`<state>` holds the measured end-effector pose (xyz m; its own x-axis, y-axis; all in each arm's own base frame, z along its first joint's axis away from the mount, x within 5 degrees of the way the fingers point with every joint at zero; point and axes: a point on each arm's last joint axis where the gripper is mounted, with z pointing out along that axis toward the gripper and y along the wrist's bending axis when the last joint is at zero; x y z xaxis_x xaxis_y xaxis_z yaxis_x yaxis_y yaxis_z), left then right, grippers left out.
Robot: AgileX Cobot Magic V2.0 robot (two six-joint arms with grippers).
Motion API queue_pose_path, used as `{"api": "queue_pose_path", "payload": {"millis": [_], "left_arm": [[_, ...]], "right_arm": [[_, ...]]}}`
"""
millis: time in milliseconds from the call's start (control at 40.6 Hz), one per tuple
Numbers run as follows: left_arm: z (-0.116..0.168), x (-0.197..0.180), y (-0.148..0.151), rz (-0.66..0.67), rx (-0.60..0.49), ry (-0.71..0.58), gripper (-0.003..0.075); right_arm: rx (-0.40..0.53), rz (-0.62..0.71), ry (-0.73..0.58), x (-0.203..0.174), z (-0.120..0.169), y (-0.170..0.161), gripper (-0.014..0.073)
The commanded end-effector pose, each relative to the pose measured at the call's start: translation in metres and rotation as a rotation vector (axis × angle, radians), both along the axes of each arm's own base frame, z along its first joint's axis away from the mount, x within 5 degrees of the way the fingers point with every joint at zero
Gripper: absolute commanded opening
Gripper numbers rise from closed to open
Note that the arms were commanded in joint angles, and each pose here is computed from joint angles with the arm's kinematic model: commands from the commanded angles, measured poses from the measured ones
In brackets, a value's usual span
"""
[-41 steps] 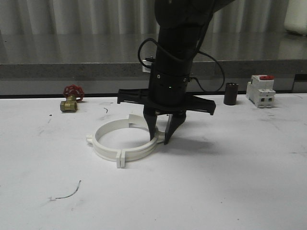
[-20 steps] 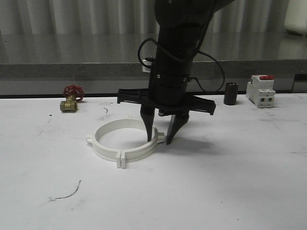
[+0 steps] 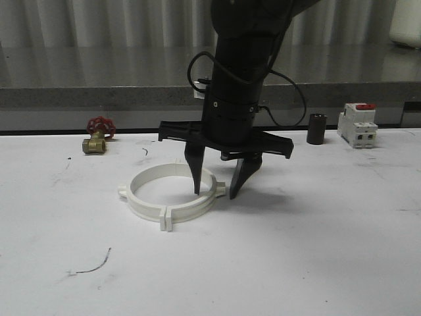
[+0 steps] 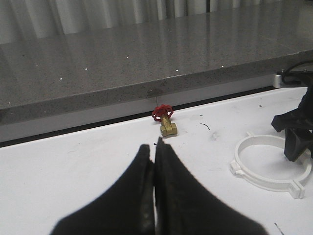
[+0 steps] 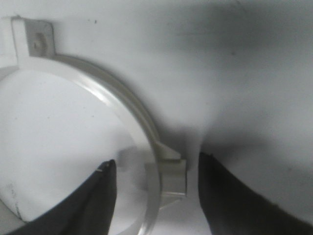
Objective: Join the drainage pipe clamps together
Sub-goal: 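Open the right gripper to release the joined clamp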
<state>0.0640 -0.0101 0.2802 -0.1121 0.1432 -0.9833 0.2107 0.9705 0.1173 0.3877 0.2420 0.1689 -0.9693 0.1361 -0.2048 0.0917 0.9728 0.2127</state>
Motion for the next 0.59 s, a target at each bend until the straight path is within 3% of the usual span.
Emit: {"api": "queue_pose_path", "payload": {"millis": [0,567], "left_arm": [[0.0159,-0.0001,-0.0018,-0.02,-0.016,-0.095,-0.002],[0.0159,-0.0001,-0.0018,-0.02,-0.016,-0.095,-0.002]], "right_arm": [[0.044,0.001,-0.084,0.0021,0.0334,-0.0002,0.0435],[0.046,-0.006,-0.083,0.0021,0.0334,-0.0002,0.0435]]}}
